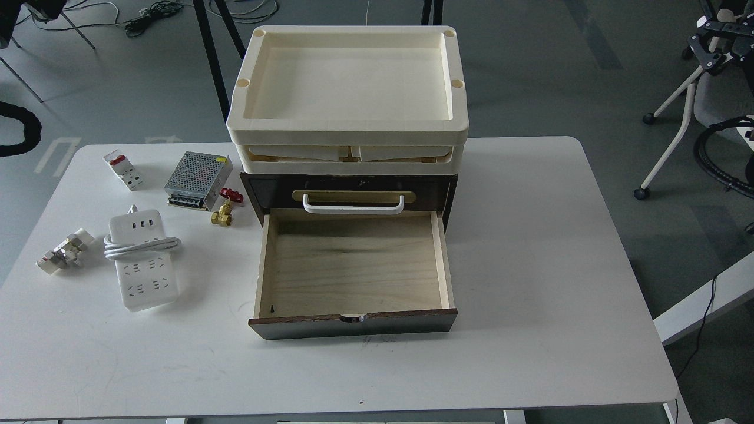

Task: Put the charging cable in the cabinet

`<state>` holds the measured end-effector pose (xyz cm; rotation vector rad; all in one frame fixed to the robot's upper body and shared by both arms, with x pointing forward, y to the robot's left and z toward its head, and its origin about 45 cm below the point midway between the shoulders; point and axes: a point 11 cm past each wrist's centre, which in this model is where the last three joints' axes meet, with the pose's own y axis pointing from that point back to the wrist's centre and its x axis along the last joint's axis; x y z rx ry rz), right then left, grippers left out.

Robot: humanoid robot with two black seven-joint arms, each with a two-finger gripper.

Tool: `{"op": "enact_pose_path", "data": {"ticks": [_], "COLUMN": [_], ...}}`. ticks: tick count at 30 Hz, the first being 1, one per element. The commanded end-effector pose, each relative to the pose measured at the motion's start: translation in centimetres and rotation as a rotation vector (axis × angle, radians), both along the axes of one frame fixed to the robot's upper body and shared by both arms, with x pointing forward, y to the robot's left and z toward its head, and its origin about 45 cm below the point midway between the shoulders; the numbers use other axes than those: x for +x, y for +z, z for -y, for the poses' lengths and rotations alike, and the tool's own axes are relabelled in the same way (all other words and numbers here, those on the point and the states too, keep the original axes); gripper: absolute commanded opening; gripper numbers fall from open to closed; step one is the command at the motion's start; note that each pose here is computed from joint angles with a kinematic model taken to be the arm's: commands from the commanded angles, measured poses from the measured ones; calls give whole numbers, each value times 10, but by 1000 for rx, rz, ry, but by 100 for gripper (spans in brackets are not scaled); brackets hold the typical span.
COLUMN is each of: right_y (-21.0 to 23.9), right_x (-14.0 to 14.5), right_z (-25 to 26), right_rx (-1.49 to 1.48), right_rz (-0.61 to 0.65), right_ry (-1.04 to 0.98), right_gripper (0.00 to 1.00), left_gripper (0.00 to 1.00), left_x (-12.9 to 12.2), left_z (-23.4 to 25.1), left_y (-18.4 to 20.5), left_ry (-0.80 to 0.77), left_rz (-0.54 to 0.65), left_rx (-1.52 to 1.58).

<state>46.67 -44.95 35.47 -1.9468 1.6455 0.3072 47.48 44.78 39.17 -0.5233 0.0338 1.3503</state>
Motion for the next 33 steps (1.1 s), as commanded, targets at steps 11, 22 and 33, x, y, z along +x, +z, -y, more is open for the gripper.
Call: {"op": "enact_pose_path", "data": {"ticks": [11, 22, 33], "right_y": [1, -4, -9], "right_x": [-3, -9, -22], "right_z": [6, 17, 39], "right_rx": [-6, -15, -42], "right_rz": [0, -13, -36], "right_ry": [-9, -31, -73], "right_gripper": [100, 100, 100], "left_gripper": [100, 100, 100], "left_x": [-3, -1, -59], "left_z": [-42, -37, 25], "left_y": [-52, -24, 58], "left_ry": [204, 231, -160], "left_rz": [-70, 137, 258], "left_rx": [-52, -322, 27]}}
